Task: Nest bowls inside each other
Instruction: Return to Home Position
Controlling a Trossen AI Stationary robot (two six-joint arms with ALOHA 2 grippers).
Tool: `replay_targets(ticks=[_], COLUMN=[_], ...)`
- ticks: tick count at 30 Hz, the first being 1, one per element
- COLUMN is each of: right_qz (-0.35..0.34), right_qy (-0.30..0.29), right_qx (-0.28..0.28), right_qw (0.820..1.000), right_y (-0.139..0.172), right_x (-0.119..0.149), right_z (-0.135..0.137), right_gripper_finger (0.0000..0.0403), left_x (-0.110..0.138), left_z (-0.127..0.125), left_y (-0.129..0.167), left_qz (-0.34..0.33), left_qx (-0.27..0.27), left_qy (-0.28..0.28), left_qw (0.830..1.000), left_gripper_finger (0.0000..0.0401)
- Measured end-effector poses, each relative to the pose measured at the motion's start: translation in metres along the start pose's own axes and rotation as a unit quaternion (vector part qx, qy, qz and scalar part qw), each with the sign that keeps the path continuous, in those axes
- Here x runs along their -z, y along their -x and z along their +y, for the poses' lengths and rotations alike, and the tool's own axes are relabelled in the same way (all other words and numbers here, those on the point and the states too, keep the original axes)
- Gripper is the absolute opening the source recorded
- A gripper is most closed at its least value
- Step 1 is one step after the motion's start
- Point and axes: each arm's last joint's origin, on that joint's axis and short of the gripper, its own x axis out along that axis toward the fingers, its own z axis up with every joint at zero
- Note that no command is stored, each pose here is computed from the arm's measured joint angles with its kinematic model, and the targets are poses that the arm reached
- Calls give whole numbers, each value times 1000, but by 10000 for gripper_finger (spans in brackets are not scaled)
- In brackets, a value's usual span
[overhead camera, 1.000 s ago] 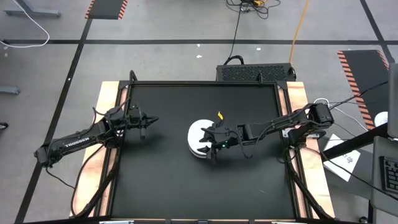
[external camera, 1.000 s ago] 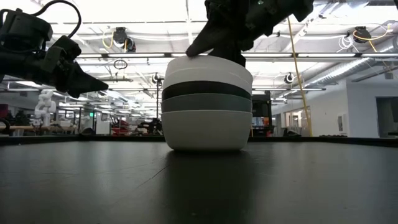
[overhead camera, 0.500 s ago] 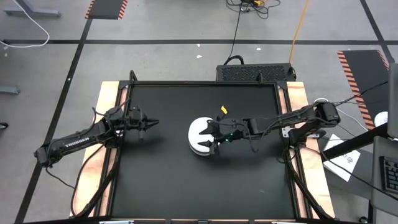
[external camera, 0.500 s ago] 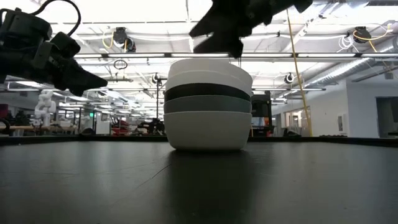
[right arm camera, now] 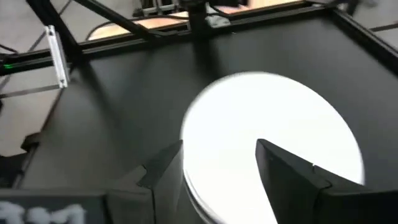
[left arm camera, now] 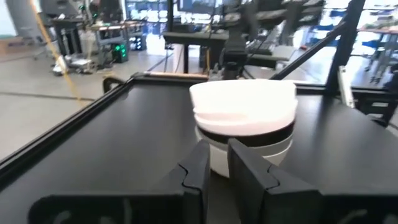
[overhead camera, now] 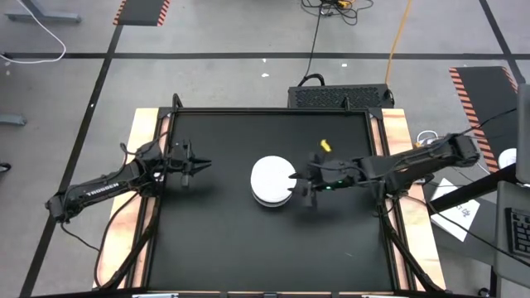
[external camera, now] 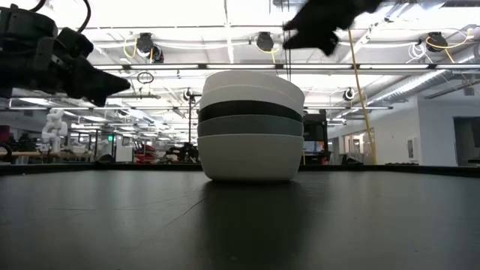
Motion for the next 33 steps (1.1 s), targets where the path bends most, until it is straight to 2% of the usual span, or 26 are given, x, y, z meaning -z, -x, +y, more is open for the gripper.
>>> replay_targets(ticks=[2,5,8,10,12,17,21,25,33], right_qz=[-11,-57,-87,-91,-102,-130,-152,-197,-229], right_qy=[-6,-18,-19,-14,-25,-25,-33,-33,-54], right_qx=[16,4,-12,-17,-24,-27,-7,-1,-8], right_qw=[1000,998,996,996,994,991,988,980,972], right_y=[13,33,49,57,66,80,84,85,86], right_x=[15,33,54,67,76,97,114,129,150], right_z=[-7,-16,-23,-28,-31,-38,-45,-51,-58], right_gripper_finger=[167,113,36,11,10,2,1,0,0], left_x=[-1,-2,0,1,1,-1,-12,-27,-35], left_z=[-1,-2,-3,-3,-4,-8,-10,-13,-32], left_y=[0,0,-1,-1,-1,-1,-2,-2,-3], left_qz=[-7,-8,0,7,7,20,10,-9,-33], left_qx=[11,20,26,20,17,49,45,31,81], left_qy=[-3,-4,-2,1,2,-11,-7,-33,-29], left_qw=[1000,1000,1000,1000,1000,999,999,999,996], left_gripper_finger=[42,8,3,2,2,1,1,1,0])
